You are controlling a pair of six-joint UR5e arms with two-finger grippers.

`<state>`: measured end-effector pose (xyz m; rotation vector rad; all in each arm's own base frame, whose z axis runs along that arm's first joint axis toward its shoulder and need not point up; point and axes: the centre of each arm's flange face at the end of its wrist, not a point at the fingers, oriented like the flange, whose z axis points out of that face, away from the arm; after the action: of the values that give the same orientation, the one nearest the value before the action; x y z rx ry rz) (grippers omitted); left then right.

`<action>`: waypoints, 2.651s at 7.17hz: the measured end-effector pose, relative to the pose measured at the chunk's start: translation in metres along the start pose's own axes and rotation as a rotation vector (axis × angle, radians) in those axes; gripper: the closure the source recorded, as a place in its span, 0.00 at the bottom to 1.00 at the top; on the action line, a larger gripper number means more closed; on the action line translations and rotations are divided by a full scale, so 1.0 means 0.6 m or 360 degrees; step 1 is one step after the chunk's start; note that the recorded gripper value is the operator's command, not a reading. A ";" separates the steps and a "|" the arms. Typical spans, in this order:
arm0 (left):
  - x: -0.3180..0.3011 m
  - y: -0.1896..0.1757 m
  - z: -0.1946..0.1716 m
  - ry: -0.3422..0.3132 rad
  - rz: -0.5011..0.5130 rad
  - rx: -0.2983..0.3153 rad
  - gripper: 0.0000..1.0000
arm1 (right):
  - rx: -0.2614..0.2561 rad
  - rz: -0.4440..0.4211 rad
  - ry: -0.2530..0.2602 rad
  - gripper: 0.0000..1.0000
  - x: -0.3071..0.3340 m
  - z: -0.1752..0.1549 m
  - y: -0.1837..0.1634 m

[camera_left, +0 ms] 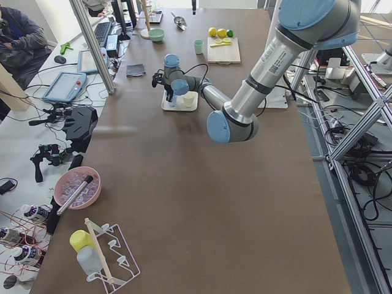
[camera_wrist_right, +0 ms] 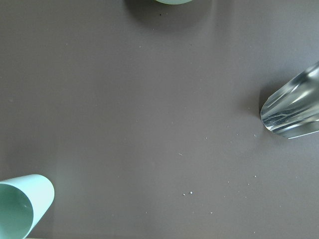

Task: Place all cups on tray

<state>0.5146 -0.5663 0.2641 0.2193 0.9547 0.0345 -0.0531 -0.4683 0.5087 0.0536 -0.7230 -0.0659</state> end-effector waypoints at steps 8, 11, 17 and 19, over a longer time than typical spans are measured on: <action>-0.398 -0.029 -0.308 -0.0163 0.0290 -0.0075 0.02 | 0.0101 0.0198 -0.0092 0.14 -0.217 0.160 0.049; -0.416 -0.025 -0.309 -0.0172 0.0293 -0.0080 0.02 | 0.0090 0.0153 -0.0027 0.82 -0.261 0.225 0.070; -0.414 -0.023 -0.299 -0.0178 0.0286 -0.0091 0.02 | 0.0168 0.0124 -0.0184 1.00 -0.338 0.231 0.036; -0.413 -0.022 -0.295 -0.0177 0.0287 -0.0096 0.02 | 0.0164 0.0321 -0.0247 1.00 -0.466 0.194 -0.013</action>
<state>0.2265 -0.5801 0.3623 0.2483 0.8196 0.2147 -0.3398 -0.4572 0.4106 0.0743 -0.8832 0.1620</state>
